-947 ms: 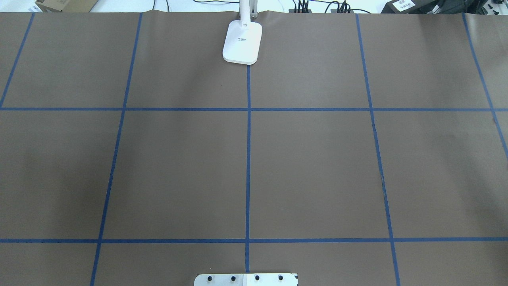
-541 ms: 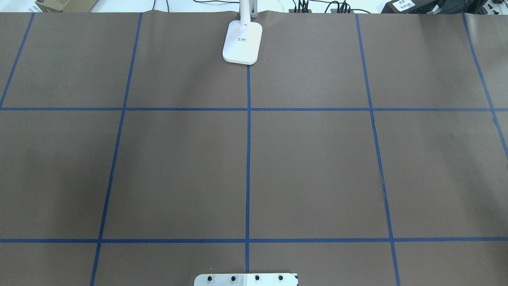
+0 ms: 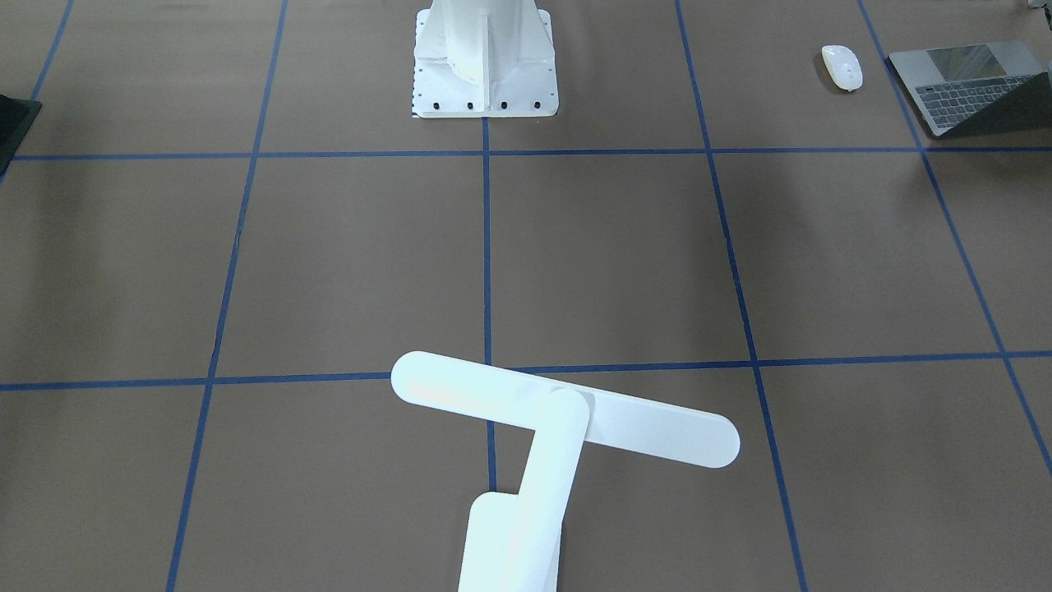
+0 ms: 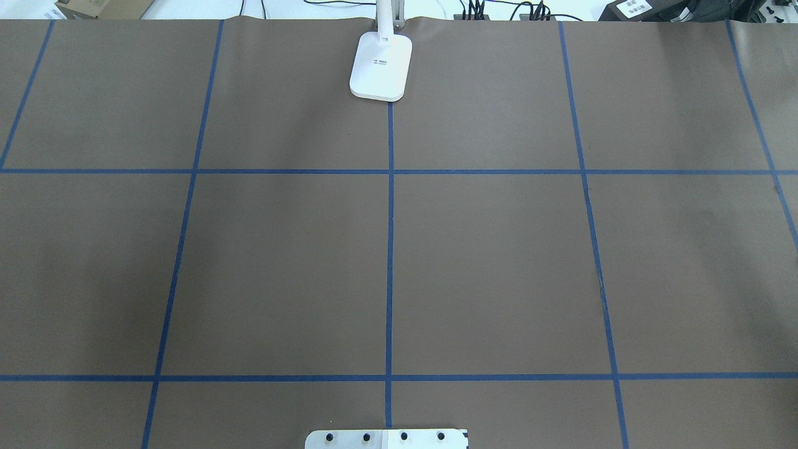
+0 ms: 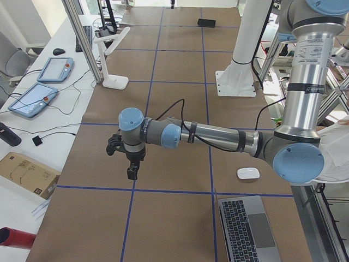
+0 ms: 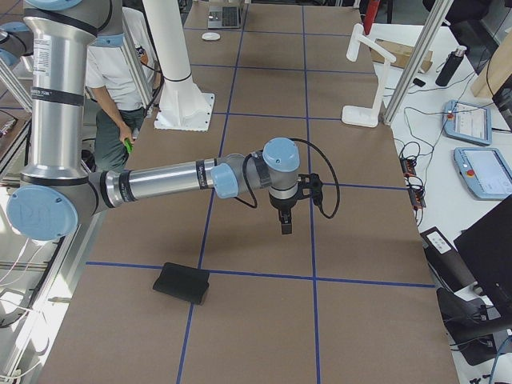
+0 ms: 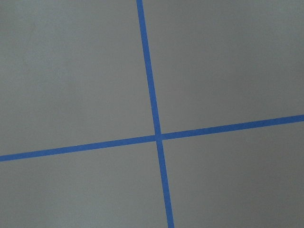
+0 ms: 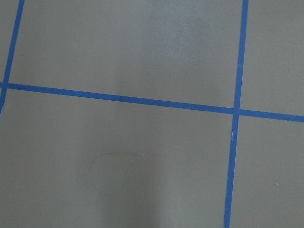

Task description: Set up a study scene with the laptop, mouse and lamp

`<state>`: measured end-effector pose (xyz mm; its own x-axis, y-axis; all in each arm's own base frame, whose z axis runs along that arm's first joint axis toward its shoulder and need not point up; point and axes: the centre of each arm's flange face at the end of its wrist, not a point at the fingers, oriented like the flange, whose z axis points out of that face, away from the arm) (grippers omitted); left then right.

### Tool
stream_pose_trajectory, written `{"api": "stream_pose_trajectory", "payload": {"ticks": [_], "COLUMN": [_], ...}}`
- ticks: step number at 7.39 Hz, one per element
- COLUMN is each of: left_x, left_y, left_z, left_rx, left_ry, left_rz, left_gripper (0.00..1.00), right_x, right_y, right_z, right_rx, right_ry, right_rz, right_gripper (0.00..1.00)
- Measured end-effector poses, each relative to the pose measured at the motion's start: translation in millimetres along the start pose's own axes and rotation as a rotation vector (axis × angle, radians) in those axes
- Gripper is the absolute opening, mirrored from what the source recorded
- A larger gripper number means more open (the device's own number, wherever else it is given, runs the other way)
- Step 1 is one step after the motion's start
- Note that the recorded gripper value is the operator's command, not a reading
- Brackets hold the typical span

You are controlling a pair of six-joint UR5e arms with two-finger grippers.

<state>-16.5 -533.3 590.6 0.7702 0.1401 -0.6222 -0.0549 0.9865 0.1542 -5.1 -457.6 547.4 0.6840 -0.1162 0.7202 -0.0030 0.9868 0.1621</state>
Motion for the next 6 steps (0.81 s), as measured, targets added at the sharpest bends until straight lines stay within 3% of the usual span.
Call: {"api": "stream_pose_trajectory", "payload": {"ticks": [3, 6], "left_x": [-4.3, -5.2], "left_y": [19.8, 46.8], "left_z": [3.0, -5.3], "left_rx": [-0.010, -0.008], "left_ry": [-0.001, 0.001], "left_rz": [-0.037, -0.195], "left_gripper": [0.99, 0.99], "right_x": [-3.9, -9.7], "right_y": [0.5, -8.1], "right_z": [1.6, 15.9], "right_rx": [-0.011, -0.039], "right_ry": [-0.036, -0.059], "right_rz": [-0.001, -0.008], "right_gripper": [0.99, 0.99]}}
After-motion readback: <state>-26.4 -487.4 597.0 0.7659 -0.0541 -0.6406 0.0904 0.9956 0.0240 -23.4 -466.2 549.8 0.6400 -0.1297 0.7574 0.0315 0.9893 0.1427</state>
